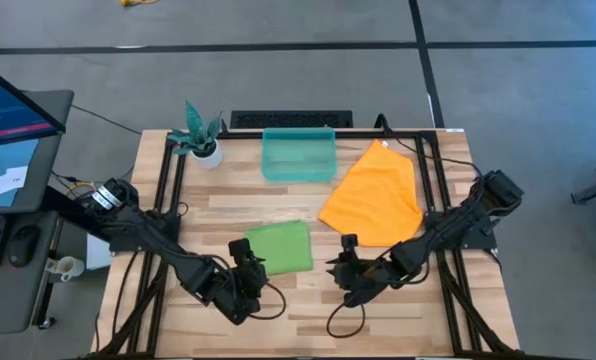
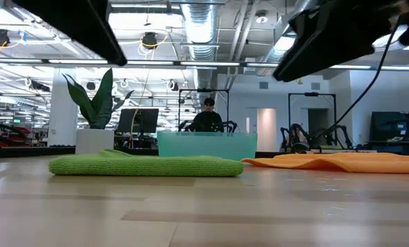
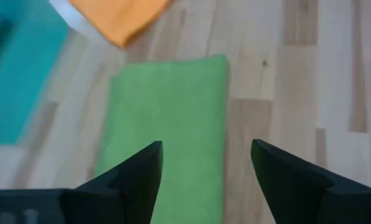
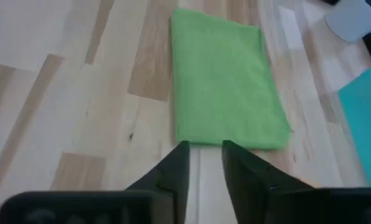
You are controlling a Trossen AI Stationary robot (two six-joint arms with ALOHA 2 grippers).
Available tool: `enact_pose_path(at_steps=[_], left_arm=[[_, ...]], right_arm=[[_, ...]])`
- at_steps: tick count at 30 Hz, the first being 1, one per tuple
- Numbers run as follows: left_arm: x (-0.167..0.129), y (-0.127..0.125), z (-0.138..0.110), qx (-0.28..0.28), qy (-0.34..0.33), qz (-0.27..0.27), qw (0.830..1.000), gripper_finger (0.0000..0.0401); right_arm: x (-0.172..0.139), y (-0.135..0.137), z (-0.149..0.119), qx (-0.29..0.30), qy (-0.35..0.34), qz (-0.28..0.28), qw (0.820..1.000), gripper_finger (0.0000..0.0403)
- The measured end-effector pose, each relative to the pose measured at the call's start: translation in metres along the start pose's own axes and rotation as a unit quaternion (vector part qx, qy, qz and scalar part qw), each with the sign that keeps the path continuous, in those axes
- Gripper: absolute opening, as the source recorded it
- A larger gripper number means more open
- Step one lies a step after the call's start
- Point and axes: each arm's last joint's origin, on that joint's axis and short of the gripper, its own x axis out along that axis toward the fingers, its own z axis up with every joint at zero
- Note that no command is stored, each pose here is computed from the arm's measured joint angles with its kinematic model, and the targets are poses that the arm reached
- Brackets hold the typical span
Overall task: Roll microfiber towels into tight, uniform cylinder then place into a basket
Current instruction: Roll the green towel
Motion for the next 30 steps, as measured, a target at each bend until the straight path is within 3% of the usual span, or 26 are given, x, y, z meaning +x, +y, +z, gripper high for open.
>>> enact_pose_path(at_steps=[10, 19, 30], left_arm=[[0.020, -0.006, -0.049, -0.007, -0.003, -0.004, 1.000, 0.0237], [0.036, -0.004, -0.081, -0.031, -0.011, -0.024, 0.999, 0.0230], [0.058, -0.010, -0.099, 0.003, 0.013, 0.004, 1.000, 0.0230]], right_arm=[[0.053, 0.021, -0.014, -0.076, 0.005, -0.009, 0.997, 0.0188], [0.071, 0.011, -0.014, -0.048, -0.002, 0.005, 0.999, 0.0198], [0.082, -0.007, -0.009, -0.004, -0.016, 0.041, 0.999, 0.0197]])
